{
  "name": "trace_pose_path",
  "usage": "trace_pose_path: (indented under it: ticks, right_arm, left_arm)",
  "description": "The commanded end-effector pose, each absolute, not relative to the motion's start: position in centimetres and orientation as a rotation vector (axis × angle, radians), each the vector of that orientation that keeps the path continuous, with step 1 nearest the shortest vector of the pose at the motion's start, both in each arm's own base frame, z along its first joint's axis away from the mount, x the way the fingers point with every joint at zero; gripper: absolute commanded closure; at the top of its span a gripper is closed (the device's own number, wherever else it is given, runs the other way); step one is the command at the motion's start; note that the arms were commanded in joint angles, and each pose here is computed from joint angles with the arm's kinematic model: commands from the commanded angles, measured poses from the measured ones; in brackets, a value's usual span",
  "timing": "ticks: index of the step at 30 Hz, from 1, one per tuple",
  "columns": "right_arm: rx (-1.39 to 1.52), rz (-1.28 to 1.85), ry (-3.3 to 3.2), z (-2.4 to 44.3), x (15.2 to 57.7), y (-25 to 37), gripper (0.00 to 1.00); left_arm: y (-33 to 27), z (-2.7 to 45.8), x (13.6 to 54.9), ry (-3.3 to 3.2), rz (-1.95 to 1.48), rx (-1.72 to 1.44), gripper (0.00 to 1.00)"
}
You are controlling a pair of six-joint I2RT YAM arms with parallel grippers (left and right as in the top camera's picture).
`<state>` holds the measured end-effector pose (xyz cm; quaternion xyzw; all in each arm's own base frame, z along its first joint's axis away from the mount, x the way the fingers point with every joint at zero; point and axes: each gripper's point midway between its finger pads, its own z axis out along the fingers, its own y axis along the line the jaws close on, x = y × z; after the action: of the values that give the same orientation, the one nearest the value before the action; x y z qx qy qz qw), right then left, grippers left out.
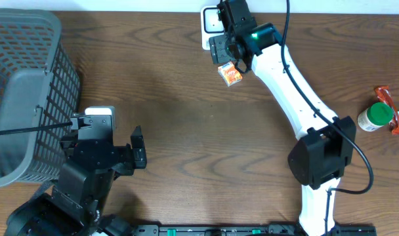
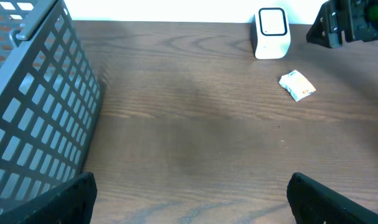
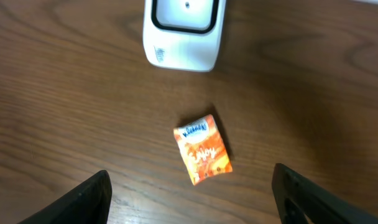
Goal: Scan the item barcode
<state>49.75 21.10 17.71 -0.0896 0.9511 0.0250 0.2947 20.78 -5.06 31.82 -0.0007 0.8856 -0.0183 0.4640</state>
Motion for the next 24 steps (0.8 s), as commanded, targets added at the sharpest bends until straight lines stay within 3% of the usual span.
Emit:
trace_pose_path:
  ticks: [1, 9, 15, 24]
  right_arm:
    - [-0.217, -0.041, 2.577, 14.6, 50.3, 20.0, 0.25]
    - [0.004, -0.296, 2.682, 6.4, 51.2, 15.8, 0.64]
    - [0.087, -0.414, 2.692, 1.9, 52.4, 12.7, 0.69]
    - [0.106, -0.342, 2.752, 0.3, 52.3, 12.3, 0.71]
  left_arm:
    - [-4.8, 31.9, 20.8, 2.171, -0.033, -0.016, 0.02]
    - [-4.8, 31.9, 20.8, 2.171, -0.033, -0.016, 0.02]
    - [-4.8, 31.9, 20.8, 2.171, -0.033, -0.016, 0.02]
    - [-4.8, 31.9, 20.8, 2.171, -0.033, -0.016, 0.02]
